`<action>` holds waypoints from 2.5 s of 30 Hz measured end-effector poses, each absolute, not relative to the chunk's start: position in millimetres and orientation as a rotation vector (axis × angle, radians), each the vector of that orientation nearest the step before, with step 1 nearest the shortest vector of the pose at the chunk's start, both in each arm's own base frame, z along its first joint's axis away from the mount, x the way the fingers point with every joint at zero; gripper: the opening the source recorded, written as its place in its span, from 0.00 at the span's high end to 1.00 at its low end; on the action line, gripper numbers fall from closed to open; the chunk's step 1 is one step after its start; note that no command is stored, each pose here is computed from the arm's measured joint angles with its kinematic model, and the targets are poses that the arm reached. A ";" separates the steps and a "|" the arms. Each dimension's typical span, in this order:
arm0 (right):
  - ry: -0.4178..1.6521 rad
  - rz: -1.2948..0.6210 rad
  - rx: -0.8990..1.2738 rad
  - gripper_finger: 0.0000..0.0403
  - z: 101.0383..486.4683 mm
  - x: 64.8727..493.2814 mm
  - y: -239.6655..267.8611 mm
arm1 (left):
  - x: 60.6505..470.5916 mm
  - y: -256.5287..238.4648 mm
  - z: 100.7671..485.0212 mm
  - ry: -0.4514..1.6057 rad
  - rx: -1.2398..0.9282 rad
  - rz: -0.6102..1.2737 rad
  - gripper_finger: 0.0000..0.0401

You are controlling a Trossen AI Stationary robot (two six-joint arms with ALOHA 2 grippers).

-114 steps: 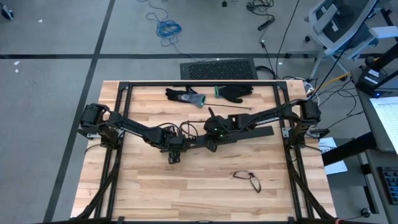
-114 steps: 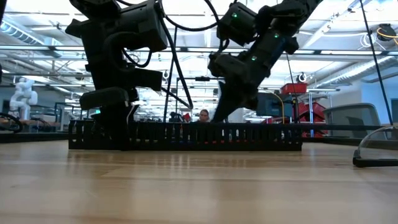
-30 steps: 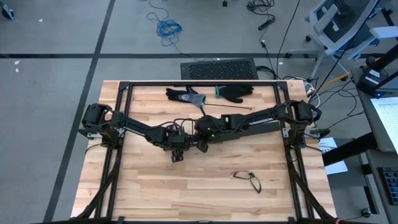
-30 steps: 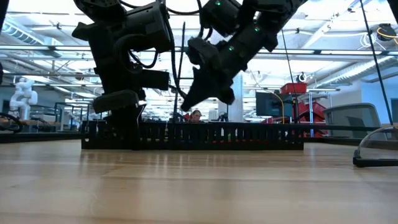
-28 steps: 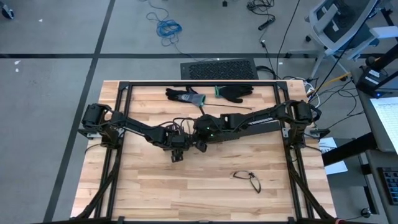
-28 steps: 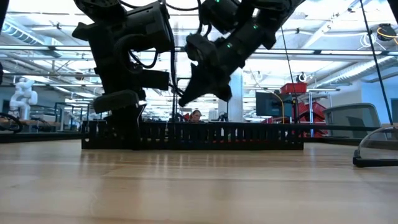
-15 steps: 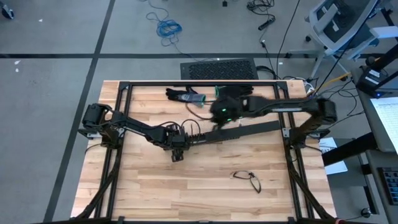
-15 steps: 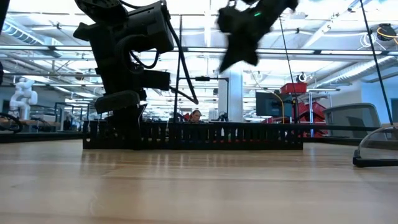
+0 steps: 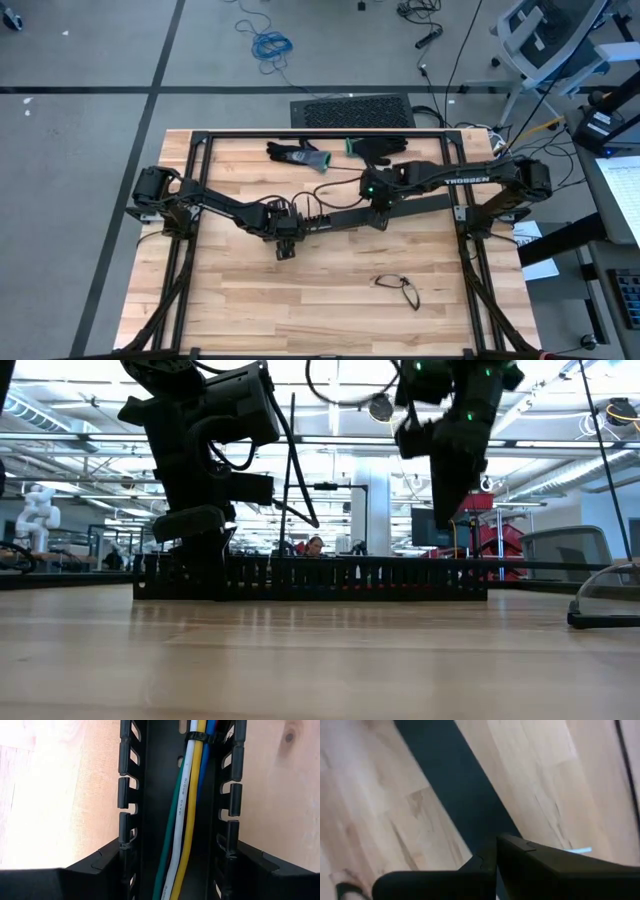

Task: Ziptie cables
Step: Close the black cable duct

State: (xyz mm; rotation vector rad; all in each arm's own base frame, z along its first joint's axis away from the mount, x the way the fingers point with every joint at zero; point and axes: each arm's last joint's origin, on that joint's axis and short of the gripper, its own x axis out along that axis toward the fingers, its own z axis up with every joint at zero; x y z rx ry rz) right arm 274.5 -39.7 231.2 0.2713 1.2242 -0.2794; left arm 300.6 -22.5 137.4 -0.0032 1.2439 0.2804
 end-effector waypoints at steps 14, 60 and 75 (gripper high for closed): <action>1.123 -0.284 0.393 1.00 160.7 283.3 -39.6 | 300.1 -22.4 137.1 1.248 -0.004 0.281 0.36; 1.225 -0.318 0.278 1.00 260.4 271.7 -34.9 | 300.8 -19.4 137.0 1.248 -0.005 0.279 0.36; 1.282 -0.187 0.263 1.00 196.2 324.0 -23.3 | 300.9 -19.2 137.0 1.246 -0.006 0.281 0.36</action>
